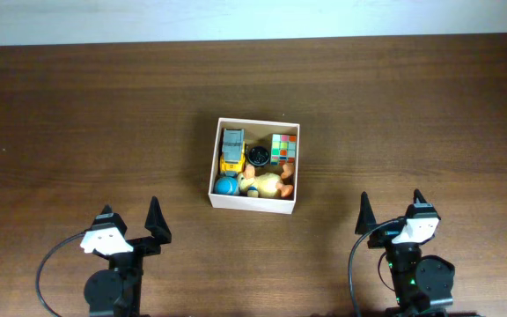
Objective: Pack container
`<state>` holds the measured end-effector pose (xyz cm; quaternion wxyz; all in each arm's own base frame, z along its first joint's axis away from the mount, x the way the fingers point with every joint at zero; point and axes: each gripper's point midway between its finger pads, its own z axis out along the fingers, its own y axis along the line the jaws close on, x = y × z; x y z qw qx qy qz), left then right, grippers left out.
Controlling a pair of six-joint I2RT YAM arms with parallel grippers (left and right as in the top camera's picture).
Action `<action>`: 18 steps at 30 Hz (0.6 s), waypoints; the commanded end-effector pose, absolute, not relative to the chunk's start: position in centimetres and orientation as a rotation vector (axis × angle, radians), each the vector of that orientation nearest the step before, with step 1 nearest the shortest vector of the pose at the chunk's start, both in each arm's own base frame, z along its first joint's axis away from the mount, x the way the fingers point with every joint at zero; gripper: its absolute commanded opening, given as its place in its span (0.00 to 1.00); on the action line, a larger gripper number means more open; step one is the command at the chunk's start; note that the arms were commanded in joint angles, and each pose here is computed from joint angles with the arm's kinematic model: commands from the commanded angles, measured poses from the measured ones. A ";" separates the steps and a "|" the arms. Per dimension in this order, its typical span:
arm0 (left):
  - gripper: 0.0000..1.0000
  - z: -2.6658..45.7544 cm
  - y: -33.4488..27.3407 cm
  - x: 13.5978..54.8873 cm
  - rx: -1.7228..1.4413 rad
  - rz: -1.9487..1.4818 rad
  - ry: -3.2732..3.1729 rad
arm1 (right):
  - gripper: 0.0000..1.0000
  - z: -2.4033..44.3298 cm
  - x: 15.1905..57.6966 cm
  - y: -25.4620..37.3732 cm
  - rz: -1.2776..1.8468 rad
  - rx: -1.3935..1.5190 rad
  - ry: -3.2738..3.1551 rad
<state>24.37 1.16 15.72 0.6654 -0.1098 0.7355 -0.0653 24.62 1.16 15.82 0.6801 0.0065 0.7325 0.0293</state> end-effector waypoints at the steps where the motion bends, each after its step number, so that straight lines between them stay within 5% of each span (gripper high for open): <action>1: 0.99 15.6 1.0 24.4 -0.226 -0.145 1.659 | 0.99 15.6 24.6 1.1 0.026 -0.029 1.647; 18: 0.99 15.6 1.0 24.4 -0.226 -0.145 1.659 | 0.99 15.6 24.6 1.1 0.022 -0.034 1.647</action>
